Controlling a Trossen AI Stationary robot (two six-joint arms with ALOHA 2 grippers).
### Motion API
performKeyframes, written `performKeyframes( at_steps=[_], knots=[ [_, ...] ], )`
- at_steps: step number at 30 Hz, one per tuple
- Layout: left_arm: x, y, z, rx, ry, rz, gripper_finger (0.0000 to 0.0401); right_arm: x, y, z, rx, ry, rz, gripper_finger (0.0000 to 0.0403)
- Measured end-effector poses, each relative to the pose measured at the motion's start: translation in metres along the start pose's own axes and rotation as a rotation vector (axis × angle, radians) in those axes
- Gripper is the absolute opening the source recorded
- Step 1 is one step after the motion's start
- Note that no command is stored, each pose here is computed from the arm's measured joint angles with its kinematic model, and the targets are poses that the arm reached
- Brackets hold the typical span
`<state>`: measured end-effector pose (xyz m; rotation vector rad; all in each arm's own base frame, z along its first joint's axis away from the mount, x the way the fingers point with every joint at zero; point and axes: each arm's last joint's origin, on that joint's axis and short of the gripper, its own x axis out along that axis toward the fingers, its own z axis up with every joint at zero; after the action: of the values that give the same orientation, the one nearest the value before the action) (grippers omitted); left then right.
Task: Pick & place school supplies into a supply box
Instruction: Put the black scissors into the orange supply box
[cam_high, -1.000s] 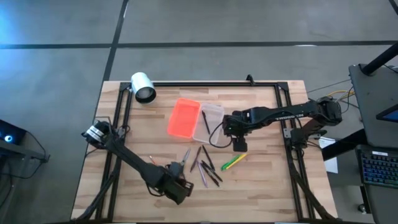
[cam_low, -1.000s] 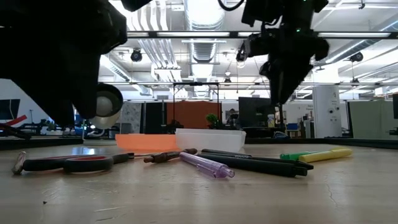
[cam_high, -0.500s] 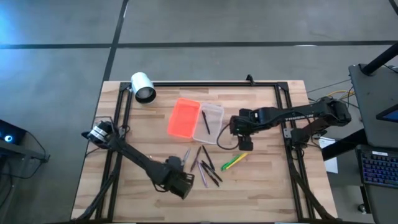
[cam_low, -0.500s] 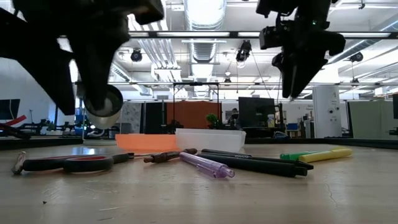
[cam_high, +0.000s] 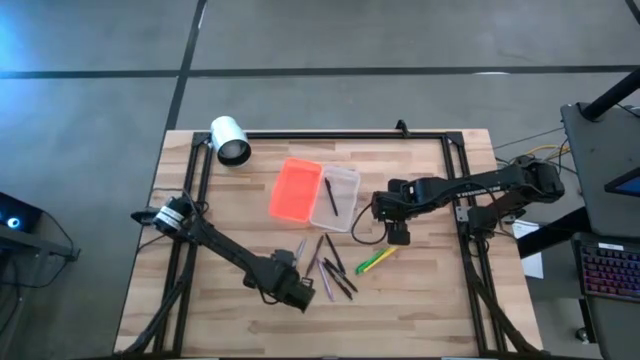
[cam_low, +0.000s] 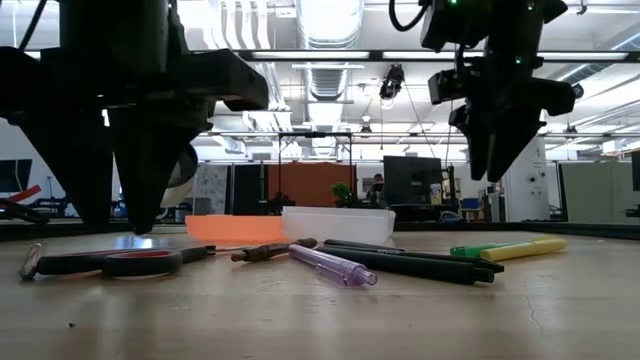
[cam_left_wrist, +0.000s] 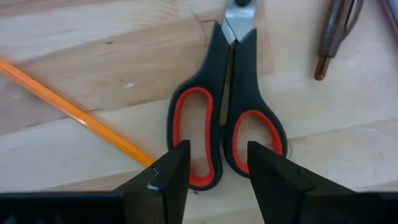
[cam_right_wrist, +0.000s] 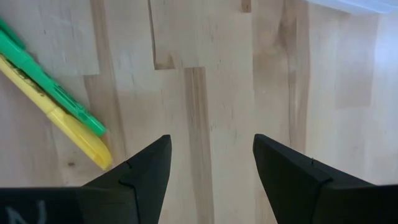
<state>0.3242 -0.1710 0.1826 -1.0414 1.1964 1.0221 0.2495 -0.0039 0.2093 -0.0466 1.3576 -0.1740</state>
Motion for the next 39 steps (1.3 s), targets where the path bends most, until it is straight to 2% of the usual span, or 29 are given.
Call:
performKeyframes(
  at_steps=[8,17,21,27,39],
  knots=[
    [0.006,-0.004,0.004,-0.02,0.007,-0.006,0.0142,0.001,0.0,0.003,0.003,-0.035,0.002,0.0219],
    [0.024,-0.006,0.007,0.016,0.039,0.067,0.0139,0.001,0.001,0.003,0.007,-0.043,0.005,0.0219],
    [0.028,-0.006,0.01,0.032,0.041,0.085,0.0122,0.002,0.0,0.004,0.008,-0.045,0.003,0.0219],
    [0.033,-0.008,0.017,0.053,0.06,0.104,0.0064,0.002,0.0,0.004,0.008,-0.046,-0.001,0.0219],
    [0.029,-0.013,0.021,0.052,0.051,0.102,0.0062,0.001,0.001,0.007,-0.01,-0.078,-0.001,0.0219]
  ],
)
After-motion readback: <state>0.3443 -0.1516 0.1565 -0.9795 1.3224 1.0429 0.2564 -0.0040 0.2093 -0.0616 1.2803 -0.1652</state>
